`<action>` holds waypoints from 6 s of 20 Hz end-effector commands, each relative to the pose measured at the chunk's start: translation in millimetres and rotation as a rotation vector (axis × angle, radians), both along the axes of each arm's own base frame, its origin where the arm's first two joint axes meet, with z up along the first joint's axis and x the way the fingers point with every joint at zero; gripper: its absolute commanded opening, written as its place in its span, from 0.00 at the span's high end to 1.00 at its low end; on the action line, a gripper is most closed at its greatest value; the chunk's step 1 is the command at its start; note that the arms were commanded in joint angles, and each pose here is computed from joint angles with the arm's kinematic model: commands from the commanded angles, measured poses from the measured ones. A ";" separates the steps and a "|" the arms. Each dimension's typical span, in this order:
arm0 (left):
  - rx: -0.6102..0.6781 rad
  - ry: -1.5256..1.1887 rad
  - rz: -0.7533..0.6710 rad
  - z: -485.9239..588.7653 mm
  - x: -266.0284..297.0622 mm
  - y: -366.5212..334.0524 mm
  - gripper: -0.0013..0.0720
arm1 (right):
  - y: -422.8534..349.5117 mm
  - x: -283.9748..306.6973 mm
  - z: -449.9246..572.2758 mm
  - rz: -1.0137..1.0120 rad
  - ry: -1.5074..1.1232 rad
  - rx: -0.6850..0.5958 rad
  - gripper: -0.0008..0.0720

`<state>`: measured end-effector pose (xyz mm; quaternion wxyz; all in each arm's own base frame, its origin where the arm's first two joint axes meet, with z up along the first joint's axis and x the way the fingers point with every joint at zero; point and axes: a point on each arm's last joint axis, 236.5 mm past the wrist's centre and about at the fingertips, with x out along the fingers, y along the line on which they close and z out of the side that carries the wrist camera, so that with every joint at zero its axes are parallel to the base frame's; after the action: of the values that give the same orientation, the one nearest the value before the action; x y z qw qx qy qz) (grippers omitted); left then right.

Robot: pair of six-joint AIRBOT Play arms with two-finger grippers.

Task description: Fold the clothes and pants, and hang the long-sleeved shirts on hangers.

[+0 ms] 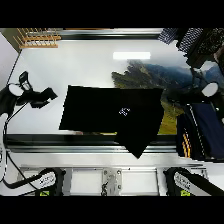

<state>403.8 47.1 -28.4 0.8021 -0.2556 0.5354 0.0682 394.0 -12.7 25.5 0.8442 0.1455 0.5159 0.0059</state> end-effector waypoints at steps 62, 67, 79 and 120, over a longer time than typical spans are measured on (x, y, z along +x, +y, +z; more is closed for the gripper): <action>0.041 0.222 -0.216 -5.5 -182.8 -63.7 0.97 | 85.9 -198.9 -60.6 0.228 0.408 0.159 0.97; 0.029 0.288 -0.231 -33.0 -150.3 -65.8 0.97 | 79.1 -130.3 -51.4 0.199 0.335 0.144 0.97; -0.041 0.274 -0.215 -49.5 -4.7 -63.0 0.89 | 100.1 30.1 -56.8 0.128 0.103 0.196 0.93; -0.056 0.122 -0.527 -44.3 -52.7 -236.8 0.97 | 39.5 -30.4 -95.9 0.089 0.333 0.337 0.97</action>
<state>345.1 -188.5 -70.0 0.7487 -0.1195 0.6352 -0.1476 383.3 59.8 -84.7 0.7142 0.3131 0.6088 0.1454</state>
